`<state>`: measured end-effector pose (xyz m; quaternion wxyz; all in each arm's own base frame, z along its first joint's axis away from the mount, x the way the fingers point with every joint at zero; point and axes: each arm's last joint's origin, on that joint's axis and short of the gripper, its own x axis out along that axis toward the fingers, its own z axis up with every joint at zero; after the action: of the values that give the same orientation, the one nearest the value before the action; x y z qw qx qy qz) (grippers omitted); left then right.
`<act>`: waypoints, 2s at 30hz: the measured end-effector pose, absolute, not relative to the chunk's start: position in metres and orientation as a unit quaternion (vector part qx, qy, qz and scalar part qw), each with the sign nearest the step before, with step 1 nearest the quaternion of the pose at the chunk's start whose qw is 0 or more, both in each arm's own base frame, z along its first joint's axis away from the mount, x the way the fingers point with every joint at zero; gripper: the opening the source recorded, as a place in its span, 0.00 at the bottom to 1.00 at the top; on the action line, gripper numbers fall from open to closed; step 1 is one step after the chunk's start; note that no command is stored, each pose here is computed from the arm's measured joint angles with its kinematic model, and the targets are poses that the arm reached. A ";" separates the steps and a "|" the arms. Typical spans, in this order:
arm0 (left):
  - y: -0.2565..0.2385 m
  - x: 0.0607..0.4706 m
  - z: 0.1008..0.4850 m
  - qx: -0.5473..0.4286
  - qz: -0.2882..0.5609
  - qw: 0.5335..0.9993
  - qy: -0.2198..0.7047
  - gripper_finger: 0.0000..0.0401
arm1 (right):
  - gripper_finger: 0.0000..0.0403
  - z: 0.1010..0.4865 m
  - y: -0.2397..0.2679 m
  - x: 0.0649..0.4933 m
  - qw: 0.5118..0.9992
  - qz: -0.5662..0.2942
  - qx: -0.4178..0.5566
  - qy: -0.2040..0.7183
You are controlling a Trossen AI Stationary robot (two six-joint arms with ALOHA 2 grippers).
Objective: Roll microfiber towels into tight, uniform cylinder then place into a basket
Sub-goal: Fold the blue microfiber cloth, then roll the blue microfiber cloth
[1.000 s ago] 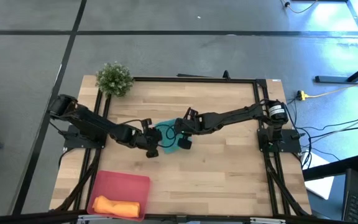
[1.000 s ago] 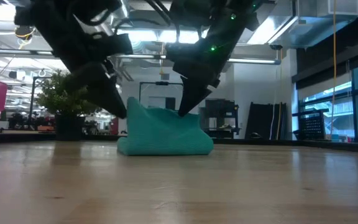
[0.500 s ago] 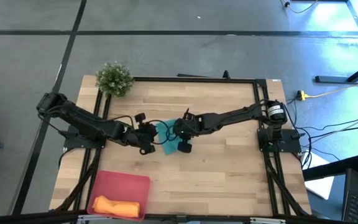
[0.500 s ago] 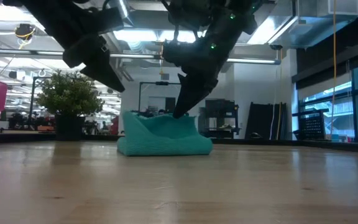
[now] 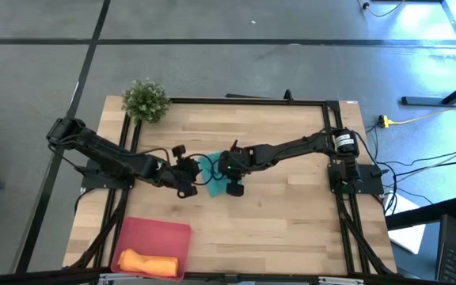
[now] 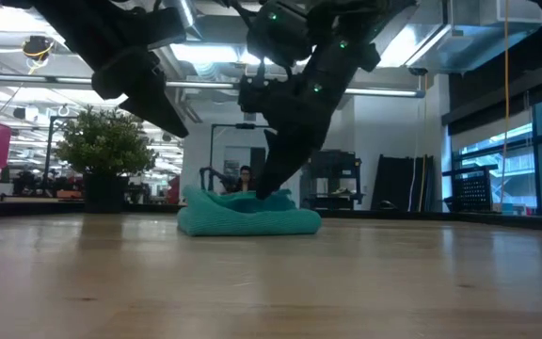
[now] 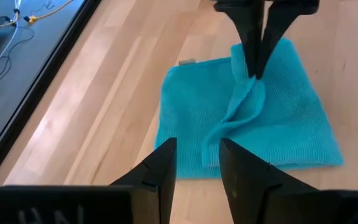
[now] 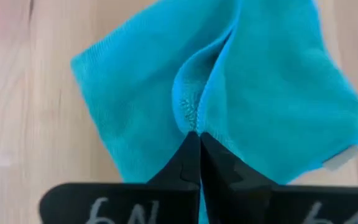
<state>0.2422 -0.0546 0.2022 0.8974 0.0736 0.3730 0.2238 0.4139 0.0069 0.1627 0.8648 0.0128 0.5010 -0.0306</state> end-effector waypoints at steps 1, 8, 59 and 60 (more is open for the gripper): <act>-0.055 0.242 0.202 0.073 0.223 0.898 0.372 0.27 | 0.00 0.163 0.006 0.415 0.866 -0.031 0.013 0.499; -0.056 0.242 0.202 0.071 0.222 0.899 0.371 0.27 | 0.07 0.164 0.004 0.418 0.876 -0.033 0.015 0.481; -0.080 0.236 0.201 0.007 0.160 0.911 0.379 0.27 | 0.47 0.117 0.042 0.392 0.889 -0.015 0.061 0.454; -0.082 0.235 0.201 0.007 0.157 0.912 0.379 0.27 | 0.47 0.117 0.045 0.392 0.890 -0.019 0.077 0.450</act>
<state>0.2352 -0.0818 0.2007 0.9119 0.0069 0.3792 0.1569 0.3921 0.0447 0.1173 0.8896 0.0770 0.4499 -0.0185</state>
